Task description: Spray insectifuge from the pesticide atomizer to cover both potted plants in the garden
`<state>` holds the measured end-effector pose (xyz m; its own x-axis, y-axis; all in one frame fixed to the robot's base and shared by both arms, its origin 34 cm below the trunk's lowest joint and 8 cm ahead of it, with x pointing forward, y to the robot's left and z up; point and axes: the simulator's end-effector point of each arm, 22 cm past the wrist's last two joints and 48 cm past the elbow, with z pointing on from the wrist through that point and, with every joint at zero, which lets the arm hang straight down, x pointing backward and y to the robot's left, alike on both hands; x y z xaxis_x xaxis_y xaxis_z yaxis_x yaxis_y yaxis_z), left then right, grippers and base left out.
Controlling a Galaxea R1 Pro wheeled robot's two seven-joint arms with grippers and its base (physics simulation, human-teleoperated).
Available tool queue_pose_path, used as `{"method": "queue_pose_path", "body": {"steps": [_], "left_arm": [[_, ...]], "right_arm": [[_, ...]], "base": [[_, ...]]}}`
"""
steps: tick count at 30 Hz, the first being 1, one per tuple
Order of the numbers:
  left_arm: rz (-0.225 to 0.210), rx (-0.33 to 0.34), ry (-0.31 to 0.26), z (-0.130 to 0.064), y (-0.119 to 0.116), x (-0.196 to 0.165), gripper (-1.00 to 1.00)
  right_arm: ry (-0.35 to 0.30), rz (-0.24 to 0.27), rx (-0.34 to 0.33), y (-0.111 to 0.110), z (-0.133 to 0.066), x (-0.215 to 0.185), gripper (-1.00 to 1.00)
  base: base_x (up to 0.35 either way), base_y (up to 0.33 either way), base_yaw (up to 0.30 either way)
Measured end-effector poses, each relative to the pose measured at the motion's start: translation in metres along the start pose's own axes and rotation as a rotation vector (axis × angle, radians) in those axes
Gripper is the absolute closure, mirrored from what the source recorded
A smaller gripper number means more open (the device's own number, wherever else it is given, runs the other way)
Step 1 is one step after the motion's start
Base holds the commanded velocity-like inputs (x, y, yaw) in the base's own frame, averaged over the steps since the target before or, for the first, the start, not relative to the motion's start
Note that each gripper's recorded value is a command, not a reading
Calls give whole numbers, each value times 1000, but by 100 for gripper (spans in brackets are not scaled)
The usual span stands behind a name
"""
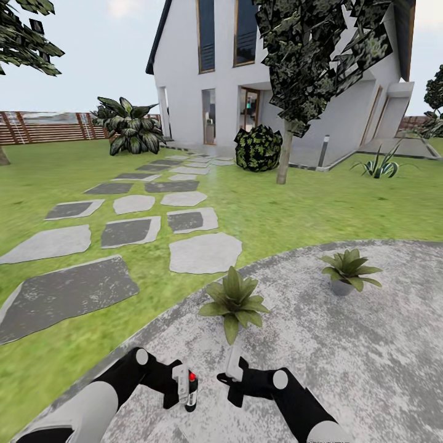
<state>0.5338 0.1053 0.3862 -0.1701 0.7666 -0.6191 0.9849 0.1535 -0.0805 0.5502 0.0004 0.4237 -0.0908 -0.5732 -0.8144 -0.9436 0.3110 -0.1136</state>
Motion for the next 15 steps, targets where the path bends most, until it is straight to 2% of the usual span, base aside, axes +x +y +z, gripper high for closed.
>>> {"method": "queue_pose_path", "body": {"steps": [6,15], "left_arm": [[-1,-19,-8,4,2,-5,100],[-2,-9,-29,13,-4,-19,100]], "right_arm": [[-3,-6,5,-4,0,-3,100],[-7,-10,9,-8,0,-7,100]], "base": [[0,0,0],[0,0,0]]}}
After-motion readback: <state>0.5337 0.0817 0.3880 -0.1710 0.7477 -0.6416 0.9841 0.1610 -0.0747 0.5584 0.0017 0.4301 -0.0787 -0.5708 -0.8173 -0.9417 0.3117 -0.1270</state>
